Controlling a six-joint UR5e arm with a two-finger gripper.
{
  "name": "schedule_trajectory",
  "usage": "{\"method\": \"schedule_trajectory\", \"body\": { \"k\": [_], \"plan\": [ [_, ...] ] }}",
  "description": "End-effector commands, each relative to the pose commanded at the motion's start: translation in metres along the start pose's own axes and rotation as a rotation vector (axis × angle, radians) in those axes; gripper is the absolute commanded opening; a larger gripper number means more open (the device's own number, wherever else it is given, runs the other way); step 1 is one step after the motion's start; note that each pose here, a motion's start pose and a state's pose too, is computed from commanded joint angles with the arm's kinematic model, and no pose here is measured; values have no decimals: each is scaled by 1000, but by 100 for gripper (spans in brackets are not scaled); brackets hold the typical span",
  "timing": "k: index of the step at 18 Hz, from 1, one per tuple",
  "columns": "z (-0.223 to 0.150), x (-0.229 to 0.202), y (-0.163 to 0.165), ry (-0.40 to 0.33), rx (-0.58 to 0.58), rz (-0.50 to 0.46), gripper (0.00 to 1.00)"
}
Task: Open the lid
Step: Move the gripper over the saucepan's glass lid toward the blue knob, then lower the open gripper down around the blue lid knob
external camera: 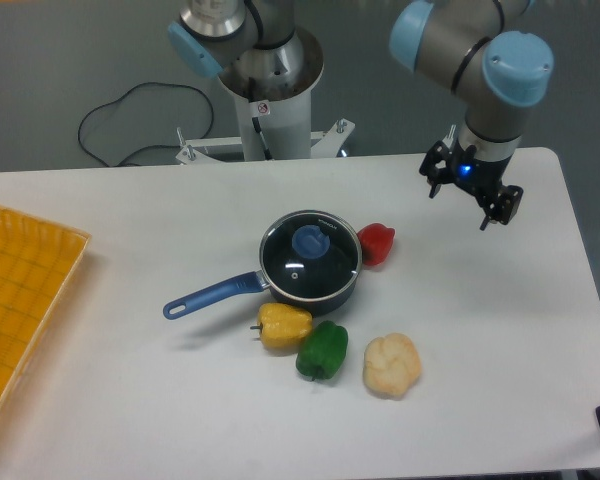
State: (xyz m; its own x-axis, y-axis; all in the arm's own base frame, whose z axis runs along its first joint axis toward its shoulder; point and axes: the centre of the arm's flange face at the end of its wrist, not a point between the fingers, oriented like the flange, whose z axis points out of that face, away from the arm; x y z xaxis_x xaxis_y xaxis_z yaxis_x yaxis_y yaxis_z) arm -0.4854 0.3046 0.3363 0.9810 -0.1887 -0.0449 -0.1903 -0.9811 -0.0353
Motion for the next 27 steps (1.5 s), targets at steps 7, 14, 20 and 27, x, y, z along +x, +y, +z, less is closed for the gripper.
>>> {"method": "schedule_trajectory", "body": {
  "k": [7,14,20,27],
  "plan": [
    [2,47,-53,14,-7,-16,100],
    [3,100,-84,29,3,15,100],
    [-2,138,-79,48,65,49,100],
    [13,139,-89,71,57,71,100]
  ]
}}
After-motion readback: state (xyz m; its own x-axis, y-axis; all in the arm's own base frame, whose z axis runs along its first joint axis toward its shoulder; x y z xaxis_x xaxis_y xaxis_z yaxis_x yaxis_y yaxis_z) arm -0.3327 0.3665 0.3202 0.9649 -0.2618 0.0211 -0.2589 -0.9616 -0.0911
